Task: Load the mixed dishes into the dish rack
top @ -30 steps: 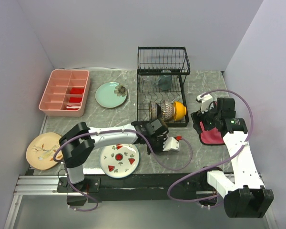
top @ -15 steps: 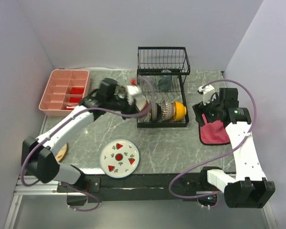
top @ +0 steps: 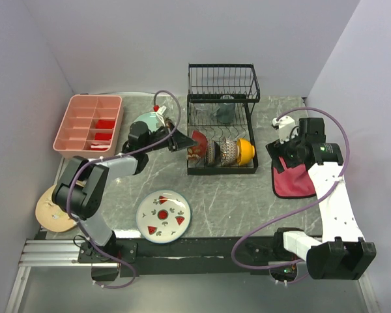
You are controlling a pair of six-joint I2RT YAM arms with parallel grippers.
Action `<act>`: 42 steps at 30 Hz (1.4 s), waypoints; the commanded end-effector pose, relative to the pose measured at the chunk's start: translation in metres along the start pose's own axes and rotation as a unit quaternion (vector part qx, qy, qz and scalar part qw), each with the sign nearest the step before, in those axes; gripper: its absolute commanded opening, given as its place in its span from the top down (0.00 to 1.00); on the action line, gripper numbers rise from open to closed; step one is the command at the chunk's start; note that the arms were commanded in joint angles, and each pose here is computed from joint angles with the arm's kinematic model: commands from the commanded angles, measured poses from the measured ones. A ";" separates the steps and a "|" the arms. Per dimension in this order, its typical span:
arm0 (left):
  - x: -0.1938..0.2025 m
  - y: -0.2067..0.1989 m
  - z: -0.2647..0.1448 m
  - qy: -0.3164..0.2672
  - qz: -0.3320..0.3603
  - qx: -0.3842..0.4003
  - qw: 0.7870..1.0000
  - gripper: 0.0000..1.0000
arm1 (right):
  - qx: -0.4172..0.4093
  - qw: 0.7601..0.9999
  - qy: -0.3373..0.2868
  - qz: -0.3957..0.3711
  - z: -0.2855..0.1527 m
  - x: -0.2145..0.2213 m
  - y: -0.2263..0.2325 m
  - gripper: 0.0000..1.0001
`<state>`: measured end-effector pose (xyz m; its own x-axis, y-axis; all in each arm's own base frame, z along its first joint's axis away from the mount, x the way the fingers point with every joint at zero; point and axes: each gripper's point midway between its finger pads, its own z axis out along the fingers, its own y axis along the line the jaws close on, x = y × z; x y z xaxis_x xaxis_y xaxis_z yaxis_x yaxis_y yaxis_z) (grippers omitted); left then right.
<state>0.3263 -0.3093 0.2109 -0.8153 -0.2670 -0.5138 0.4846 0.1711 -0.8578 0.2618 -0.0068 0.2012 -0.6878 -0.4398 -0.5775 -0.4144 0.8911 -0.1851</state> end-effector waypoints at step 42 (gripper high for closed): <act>-0.033 0.077 -0.020 -0.038 -0.143 -0.147 0.978 0.41 | 0.012 1.000 0.024 0.005 0.007 0.018 -0.009 0.13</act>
<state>0.3838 -0.2915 0.1382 -0.8632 -0.4815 -0.1519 0.0412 0.2327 -0.9717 0.2522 -0.0218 0.1837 -0.7427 -0.4184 -0.5228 -0.3773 0.9065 -0.1896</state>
